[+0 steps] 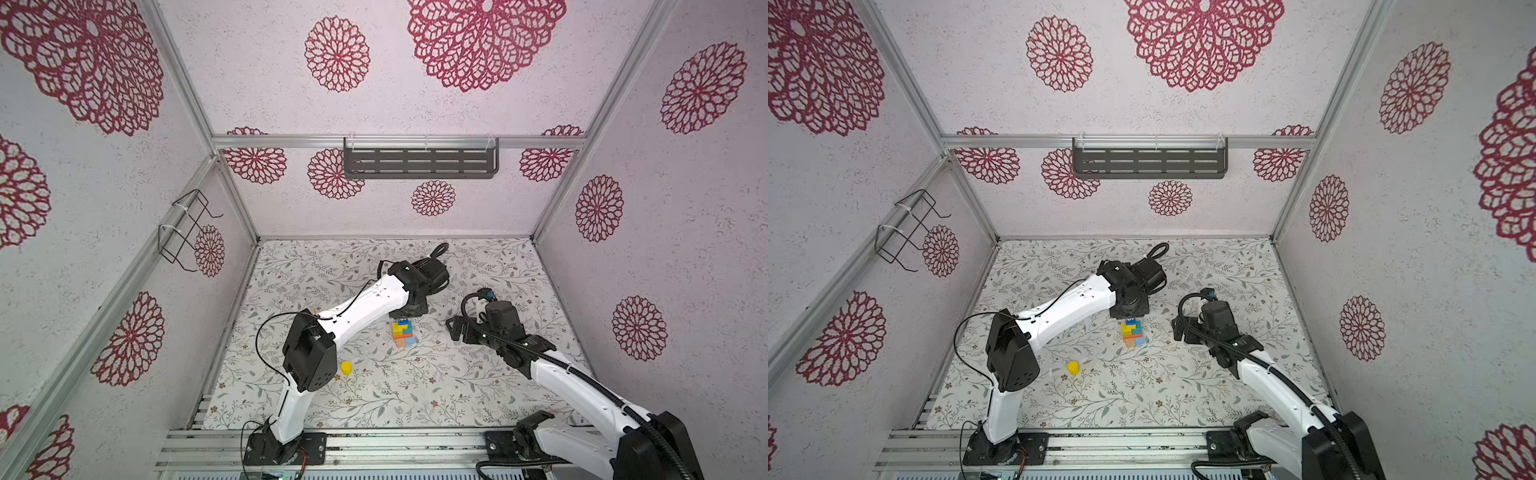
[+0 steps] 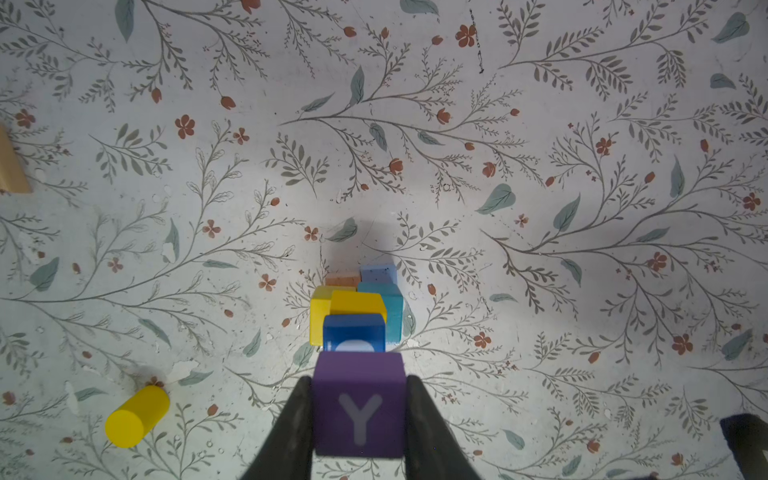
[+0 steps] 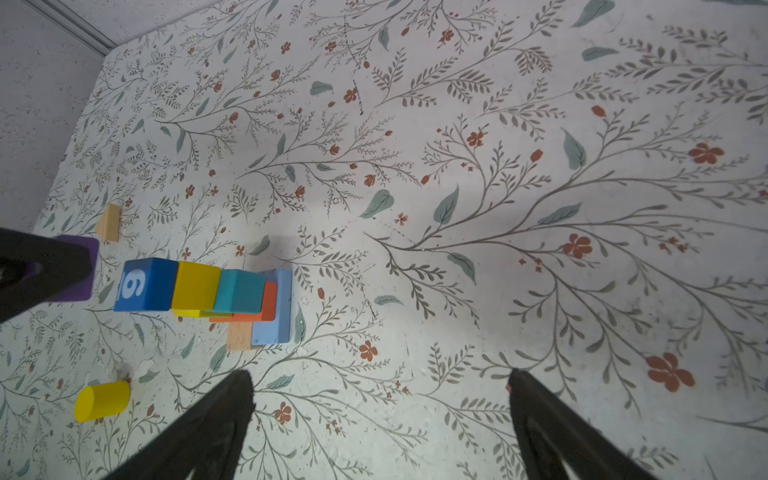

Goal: Build the wood block tower
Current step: 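Lower the purple Y cube onto the blue 6 cube with the left gripper, then open the left gripper to release the purple Y cube, then raise the left gripper away while right gripper reaches toward the yellow cylinder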

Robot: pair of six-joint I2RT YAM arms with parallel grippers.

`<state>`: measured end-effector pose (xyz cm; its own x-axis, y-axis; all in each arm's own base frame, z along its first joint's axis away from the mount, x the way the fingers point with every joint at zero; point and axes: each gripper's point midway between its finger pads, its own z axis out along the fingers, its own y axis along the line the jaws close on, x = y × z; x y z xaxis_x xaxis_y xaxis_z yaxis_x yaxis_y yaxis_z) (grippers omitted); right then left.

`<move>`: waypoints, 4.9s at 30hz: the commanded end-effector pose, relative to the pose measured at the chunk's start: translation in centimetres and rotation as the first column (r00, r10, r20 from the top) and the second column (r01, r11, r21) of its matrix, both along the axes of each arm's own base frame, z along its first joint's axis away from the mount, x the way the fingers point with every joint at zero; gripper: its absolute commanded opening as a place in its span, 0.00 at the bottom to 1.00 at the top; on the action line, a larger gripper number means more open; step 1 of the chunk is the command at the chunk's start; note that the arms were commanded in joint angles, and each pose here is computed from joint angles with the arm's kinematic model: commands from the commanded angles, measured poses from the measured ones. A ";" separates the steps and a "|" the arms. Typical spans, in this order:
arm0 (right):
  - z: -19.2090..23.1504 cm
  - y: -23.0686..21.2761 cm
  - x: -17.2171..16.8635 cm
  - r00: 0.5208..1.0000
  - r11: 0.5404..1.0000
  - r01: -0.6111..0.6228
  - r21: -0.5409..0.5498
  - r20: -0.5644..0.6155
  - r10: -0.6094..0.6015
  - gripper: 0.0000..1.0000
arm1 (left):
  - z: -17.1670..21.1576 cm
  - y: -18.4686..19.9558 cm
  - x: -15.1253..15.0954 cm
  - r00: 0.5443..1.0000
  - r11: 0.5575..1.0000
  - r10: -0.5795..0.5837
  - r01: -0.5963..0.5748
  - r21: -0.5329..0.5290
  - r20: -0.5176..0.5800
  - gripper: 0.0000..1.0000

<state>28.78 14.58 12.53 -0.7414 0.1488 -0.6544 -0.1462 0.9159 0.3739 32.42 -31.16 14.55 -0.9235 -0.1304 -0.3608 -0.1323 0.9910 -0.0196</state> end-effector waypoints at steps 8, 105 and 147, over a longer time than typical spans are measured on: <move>0.4 -0.1 0.0 1.000 1.000 0.008 0.021 0.008 -0.008 0.99 | -0.9 -0.1 0.0 1.000 1.000 0.022 -0.022 -0.001 0.002 0.29; 0.7 -0.4 -0.1 0.999 1.000 -0.006 -0.011 0.037 0.007 0.99 | 0.1 0.8 1.7 0.999 1.000 0.019 -0.019 -0.011 0.025 0.76; 8.1 16.1 -3.3 0.956 0.904 -0.294 -0.311 -0.096 0.278 0.63 | 6.4 24.0 -7.6 0.906 0.957 0.264 -0.203 -0.206 0.330 0.97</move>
